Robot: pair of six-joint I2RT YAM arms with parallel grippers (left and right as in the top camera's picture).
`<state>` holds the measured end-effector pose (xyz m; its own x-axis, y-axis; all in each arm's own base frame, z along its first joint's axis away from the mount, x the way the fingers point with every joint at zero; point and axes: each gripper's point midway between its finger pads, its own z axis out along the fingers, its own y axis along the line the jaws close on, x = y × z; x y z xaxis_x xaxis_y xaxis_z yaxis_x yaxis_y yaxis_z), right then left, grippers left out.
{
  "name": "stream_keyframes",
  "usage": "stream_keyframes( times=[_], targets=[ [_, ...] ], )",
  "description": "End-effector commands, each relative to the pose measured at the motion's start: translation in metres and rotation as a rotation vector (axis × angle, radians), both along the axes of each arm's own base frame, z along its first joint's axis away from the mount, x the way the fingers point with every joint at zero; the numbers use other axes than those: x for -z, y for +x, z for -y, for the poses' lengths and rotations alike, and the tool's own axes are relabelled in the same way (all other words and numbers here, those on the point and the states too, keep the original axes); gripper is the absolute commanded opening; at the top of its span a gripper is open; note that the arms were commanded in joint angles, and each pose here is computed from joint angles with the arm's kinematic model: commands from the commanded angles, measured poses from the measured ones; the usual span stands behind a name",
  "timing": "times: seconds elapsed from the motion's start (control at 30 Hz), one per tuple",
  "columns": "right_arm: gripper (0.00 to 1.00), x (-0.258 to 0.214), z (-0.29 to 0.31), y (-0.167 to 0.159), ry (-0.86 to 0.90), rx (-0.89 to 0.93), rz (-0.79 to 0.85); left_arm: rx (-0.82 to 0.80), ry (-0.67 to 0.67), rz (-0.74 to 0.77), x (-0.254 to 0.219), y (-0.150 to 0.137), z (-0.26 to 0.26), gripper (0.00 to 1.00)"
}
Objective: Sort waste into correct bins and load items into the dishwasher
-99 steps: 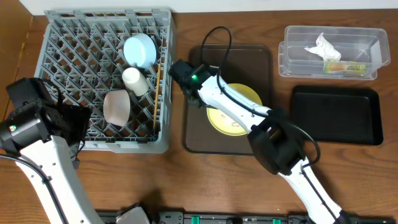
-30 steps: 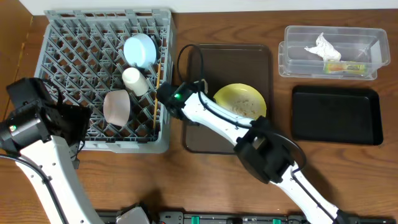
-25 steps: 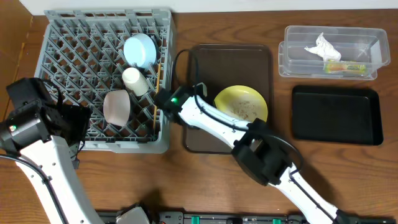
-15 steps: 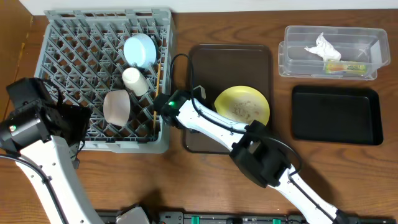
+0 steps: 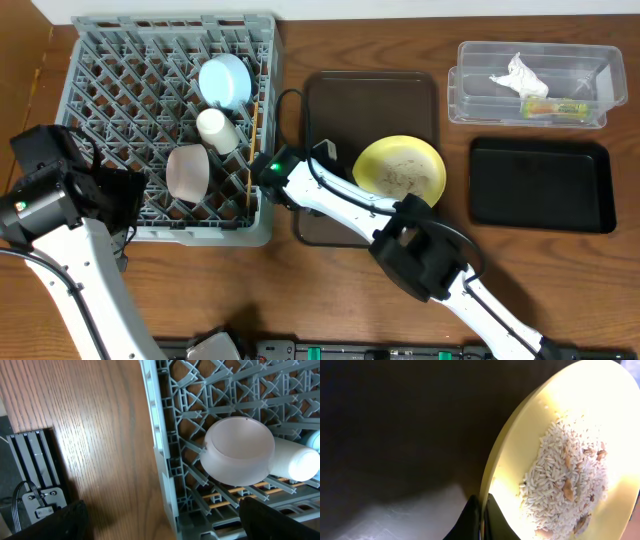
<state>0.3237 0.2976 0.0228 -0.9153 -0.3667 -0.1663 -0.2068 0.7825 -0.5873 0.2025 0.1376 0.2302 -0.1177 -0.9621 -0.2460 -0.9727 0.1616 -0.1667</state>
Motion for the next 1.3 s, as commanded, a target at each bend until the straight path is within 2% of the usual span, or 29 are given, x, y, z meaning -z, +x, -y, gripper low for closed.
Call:
stream_keyframes(
  times=[0.0,0.37,0.57,0.97,1.27],
  targets=[
    [0.01,-0.005,0.0,0.006,-0.031,0.0,0.056,-0.011,0.009,0.009,-0.004,-0.001,-0.002,0.98],
    [0.01,-0.061,-0.007,0.017,0.057,0.088,0.138,-0.011,0.009,0.01,-0.004,-0.001,-0.002,0.98],
    [0.01,-0.098,-0.002,0.036,0.169,0.171,0.2,-0.011,0.009,0.009,-0.004,-0.001,-0.002,0.98],
    [0.02,-0.154,0.073,0.074,0.405,0.441,0.173,-0.011,0.009,0.009,-0.004,-0.001,-0.002,0.98],
    [0.02,-0.194,0.138,0.095,0.476,0.521,0.209,-0.011,0.009,0.009,-0.004,-0.001,-0.002,0.98]
  ],
)
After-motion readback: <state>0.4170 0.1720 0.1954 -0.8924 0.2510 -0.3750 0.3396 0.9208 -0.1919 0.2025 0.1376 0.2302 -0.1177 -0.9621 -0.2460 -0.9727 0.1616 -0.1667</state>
